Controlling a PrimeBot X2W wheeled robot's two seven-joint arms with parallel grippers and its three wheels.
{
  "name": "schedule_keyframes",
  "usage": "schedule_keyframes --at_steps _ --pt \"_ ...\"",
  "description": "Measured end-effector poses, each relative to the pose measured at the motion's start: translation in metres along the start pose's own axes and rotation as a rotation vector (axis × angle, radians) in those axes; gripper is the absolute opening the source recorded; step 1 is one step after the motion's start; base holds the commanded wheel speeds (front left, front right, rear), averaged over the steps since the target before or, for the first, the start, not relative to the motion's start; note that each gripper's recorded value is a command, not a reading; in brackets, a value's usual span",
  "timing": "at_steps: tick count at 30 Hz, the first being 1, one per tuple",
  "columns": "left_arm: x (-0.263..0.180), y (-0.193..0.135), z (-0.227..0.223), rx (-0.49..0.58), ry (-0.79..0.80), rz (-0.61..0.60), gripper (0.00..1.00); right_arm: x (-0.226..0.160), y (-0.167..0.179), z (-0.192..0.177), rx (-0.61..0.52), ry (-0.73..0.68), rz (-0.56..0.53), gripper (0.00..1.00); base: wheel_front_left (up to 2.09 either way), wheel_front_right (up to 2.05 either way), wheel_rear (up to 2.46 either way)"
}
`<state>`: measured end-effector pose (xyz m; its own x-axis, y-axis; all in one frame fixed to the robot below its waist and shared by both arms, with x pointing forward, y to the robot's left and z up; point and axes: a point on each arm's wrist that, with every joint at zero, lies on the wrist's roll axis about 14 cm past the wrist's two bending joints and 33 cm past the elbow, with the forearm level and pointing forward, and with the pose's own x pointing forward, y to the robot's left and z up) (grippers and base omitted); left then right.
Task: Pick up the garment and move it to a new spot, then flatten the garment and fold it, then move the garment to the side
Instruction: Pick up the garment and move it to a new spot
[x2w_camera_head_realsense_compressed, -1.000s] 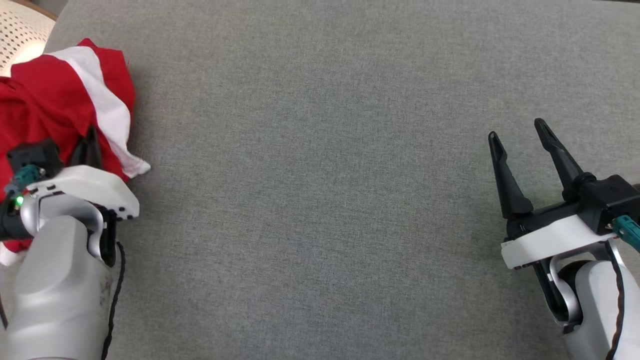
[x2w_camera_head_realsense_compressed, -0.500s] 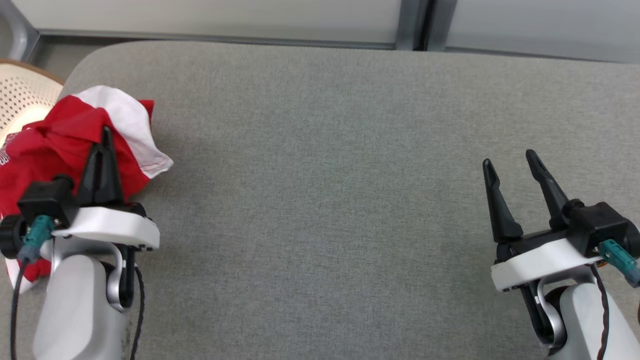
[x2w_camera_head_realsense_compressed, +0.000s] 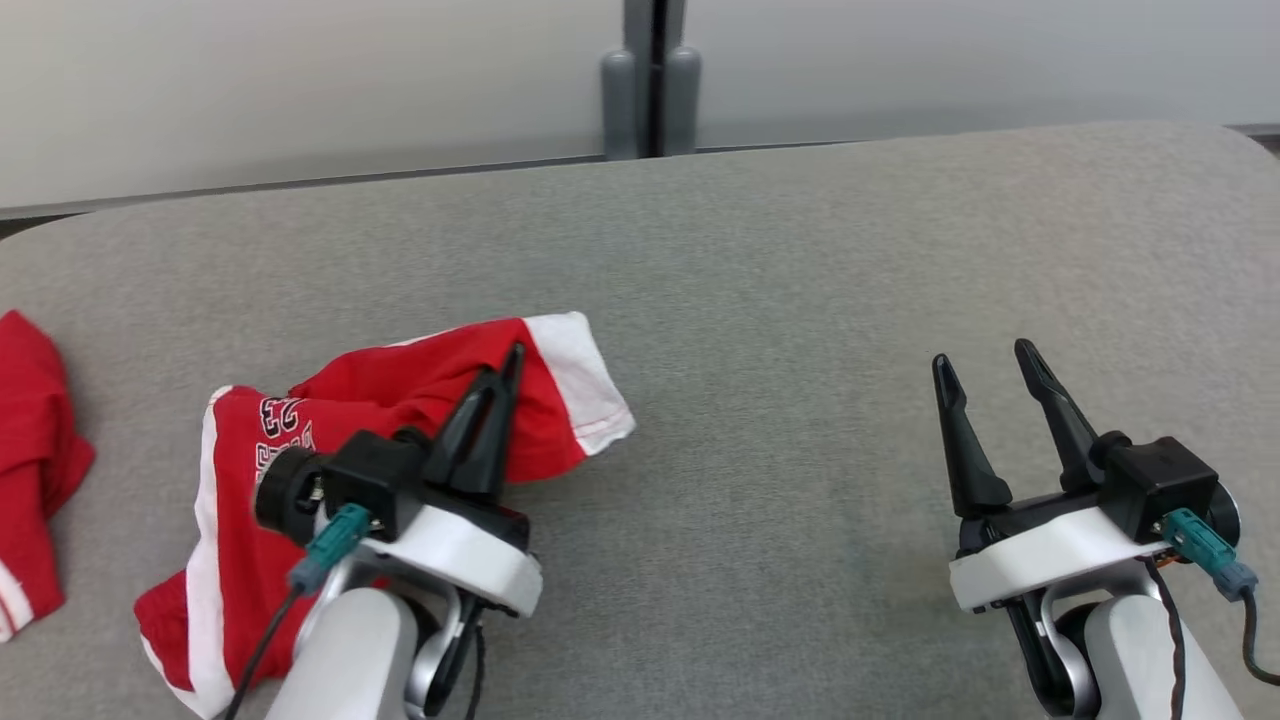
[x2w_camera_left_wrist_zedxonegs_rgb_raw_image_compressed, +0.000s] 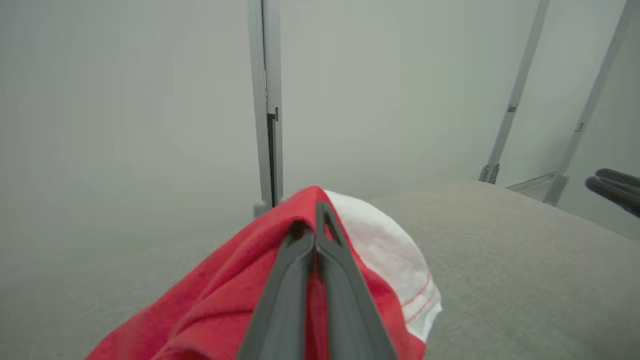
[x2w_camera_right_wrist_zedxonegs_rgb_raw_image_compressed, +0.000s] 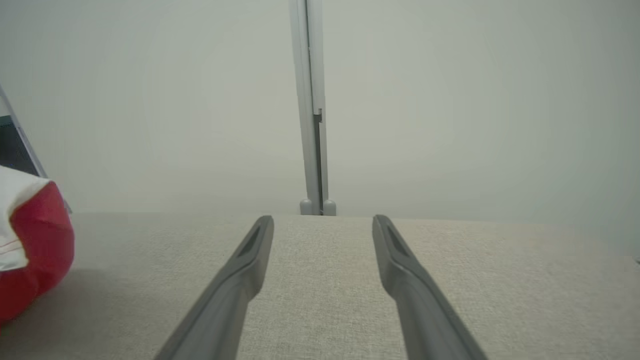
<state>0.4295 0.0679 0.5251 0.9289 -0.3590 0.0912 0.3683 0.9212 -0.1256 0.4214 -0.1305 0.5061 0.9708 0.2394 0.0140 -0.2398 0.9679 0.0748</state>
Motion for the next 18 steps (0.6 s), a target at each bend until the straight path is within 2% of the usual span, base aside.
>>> schedule_keyframes --at_steps 8,10,13,14,15,16,18 --pt "0.042 -0.135 -0.003 -0.078 0.003 -0.414 0.0 -0.036 -0.057 -0.004 0.015 0.003 -0.193 1.0 0.0 0.0 0.0" --pt "0.045 -0.159 -0.014 -0.091 0.04 -0.485 0.0 -0.046 -0.069 -0.009 0.019 0.012 -0.241 1.0 0.0 0.0 0.0" --pt "0.044 -0.177 -0.036 -0.101 0.111 -0.544 0.0 -0.053 -0.078 -0.016 0.028 0.027 -0.278 1.0 0.0 0.0 0.0" --pt "0.042 -0.184 -0.049 -0.103 0.152 -0.565 0.09 -0.056 -0.082 -0.021 0.033 0.041 -0.294 1.0 0.0 0.0 0.0" --pt "0.04 -0.188 -0.063 -0.104 0.196 -0.58 0.36 -0.058 -0.085 -0.026 0.039 0.052 -0.307 1.0 0.0 0.0 0.0" --pt "0.037 -0.19 -0.075 -0.104 0.23 -0.592 1.0 -0.06 -0.087 -0.031 0.043 0.064 -0.318 1.0 0.0 0.0 0.0" --pt "0.035 -0.196 -0.089 -0.098 0.258 -0.616 1.0 -0.061 -0.091 -0.036 0.046 0.077 -0.334 1.0 0.0 0.0 0.0"
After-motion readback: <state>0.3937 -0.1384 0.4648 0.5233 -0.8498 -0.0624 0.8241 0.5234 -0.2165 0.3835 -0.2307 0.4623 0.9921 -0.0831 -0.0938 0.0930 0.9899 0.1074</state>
